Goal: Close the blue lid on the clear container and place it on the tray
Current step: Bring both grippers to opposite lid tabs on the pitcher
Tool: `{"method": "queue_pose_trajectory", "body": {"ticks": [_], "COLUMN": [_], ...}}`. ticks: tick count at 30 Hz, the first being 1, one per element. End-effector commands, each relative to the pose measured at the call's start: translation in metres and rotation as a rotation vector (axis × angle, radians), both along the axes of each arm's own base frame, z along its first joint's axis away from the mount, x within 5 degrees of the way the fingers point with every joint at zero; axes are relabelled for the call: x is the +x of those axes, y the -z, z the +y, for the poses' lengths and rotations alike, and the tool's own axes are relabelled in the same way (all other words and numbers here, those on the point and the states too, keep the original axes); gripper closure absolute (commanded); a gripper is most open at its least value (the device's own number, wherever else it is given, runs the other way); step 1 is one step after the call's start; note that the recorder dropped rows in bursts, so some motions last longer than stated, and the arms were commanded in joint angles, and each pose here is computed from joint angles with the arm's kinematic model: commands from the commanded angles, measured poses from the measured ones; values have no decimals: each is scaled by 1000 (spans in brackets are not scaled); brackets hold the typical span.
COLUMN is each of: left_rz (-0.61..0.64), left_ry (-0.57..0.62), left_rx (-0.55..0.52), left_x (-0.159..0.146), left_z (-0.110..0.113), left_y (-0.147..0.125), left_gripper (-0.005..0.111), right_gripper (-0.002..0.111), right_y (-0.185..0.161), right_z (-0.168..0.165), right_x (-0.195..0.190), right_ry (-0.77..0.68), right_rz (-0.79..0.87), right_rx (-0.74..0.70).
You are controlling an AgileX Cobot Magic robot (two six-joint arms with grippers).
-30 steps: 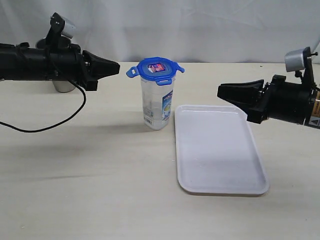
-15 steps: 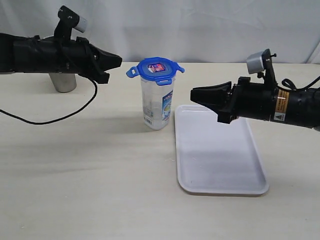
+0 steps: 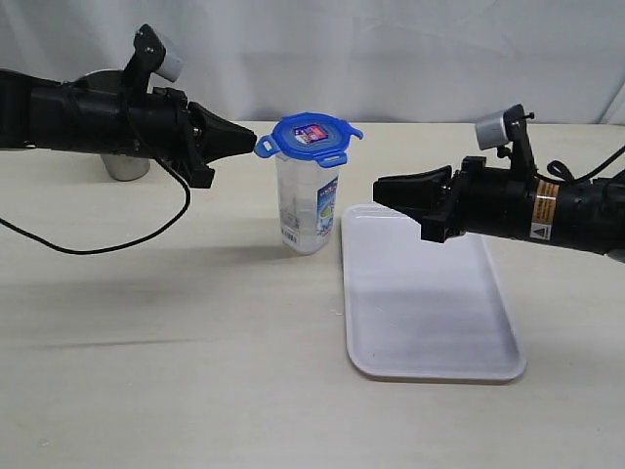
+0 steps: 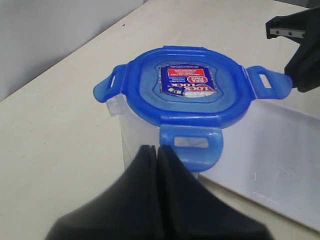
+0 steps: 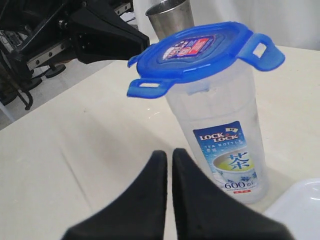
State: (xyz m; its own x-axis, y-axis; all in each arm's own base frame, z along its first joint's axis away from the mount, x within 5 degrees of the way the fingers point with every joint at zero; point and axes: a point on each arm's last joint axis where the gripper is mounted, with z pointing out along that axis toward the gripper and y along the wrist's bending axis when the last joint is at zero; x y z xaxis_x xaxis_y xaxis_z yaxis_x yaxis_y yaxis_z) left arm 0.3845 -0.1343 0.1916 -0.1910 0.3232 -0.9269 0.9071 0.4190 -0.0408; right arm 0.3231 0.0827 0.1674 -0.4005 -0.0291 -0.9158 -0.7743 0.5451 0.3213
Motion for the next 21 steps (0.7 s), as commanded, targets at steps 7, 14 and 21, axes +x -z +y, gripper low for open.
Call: {"method": "queue_pose_trajectory", "body": {"ticks": [7,14,21], "left_rz": [-30,-30,-30], "left_ry": [25,25,24], "left_rx": [1,1,2], "left_x": [0,0,0], "left_z": [-2,-2,-2], "left_y": [-2,-2,-2], "left_gripper": [107,107,107], "right_gripper": [104,104,104], "right_y": [-19,-31,-35], "right_z": [-2,-1,-1], "right_x": [28,37,47], "right_ry": [88,76,73], "right_rz": [127,151,154], "right_rx": [18,25,30]}}
